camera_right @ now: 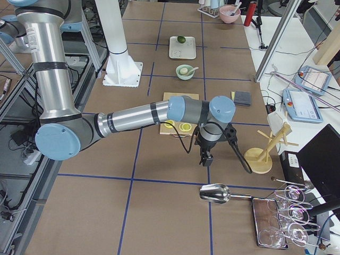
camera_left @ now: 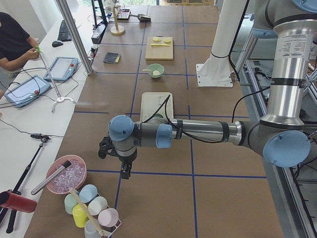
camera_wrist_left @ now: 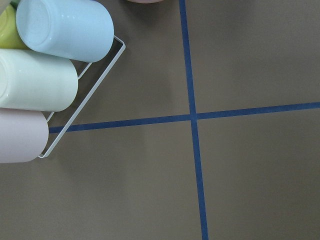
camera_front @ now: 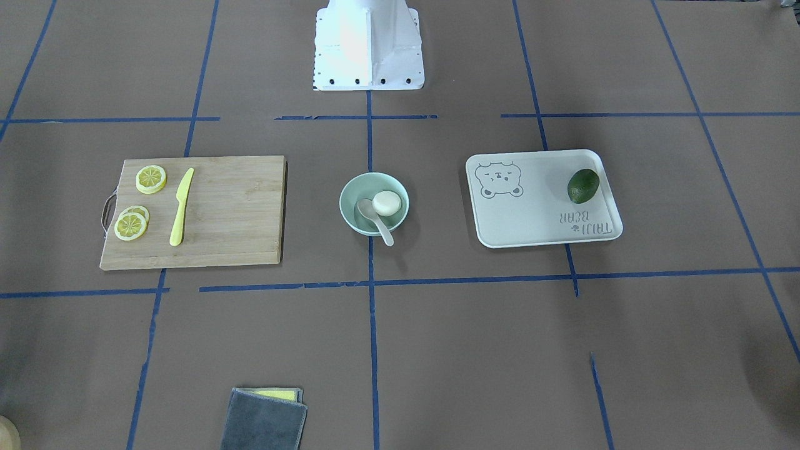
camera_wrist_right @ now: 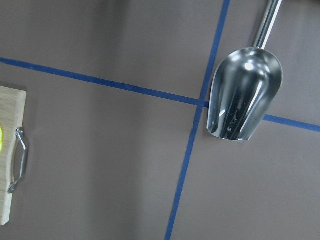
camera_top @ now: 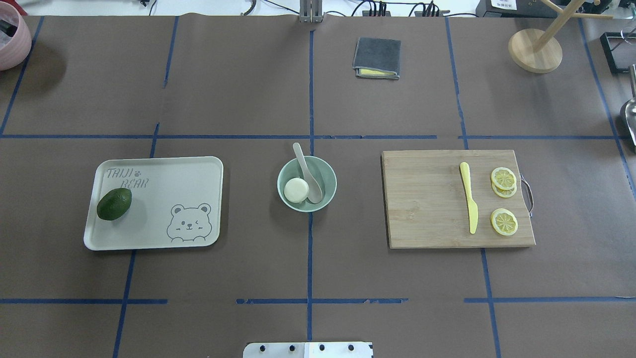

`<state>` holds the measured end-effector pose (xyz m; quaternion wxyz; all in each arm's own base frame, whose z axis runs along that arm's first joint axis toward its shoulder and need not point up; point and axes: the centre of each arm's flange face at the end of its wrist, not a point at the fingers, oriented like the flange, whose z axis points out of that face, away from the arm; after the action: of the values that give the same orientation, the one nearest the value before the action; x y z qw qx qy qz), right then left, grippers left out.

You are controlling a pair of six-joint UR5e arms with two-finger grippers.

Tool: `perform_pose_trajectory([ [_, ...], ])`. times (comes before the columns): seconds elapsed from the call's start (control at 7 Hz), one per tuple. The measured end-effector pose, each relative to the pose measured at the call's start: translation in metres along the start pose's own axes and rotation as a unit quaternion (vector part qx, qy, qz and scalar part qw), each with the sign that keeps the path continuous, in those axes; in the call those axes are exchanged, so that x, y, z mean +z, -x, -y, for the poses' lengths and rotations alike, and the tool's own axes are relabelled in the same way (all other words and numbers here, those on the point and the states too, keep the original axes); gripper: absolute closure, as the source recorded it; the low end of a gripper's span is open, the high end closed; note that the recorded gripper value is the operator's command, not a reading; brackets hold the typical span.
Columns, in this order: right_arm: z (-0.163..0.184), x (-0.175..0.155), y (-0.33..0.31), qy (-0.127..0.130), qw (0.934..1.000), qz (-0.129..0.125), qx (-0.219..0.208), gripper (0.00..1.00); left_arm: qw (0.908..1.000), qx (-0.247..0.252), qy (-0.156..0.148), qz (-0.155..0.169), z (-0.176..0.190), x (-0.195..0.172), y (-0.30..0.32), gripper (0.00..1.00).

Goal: Put spoon and bun in bowl

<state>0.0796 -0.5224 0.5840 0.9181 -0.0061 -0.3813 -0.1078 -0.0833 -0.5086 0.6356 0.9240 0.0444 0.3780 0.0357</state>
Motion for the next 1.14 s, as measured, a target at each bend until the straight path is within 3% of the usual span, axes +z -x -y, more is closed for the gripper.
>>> perform_pose_trajectory([
  [0.43, -0.025, 0.027, -0.044, -0.027, 0.9996, -0.01, 0.002, 0.0, 1.0, 0.004, 0.0, 0.001, -0.001, 0.001, 0.001, 0.0],
  [0.71, -0.035, 0.043, -0.057, -0.064, 0.997, -0.018, 0.04, 0.0, 1.0, 0.001, 0.0, 0.0, -0.002, 0.001, 0.001, 0.0],
  [1.14, -0.034, 0.043, -0.056, -0.078, 0.9933, -0.007, 0.085, 0.0, 1.0, -0.001, 0.001, 0.0, -0.002, 0.002, 0.002, 0.0],
])
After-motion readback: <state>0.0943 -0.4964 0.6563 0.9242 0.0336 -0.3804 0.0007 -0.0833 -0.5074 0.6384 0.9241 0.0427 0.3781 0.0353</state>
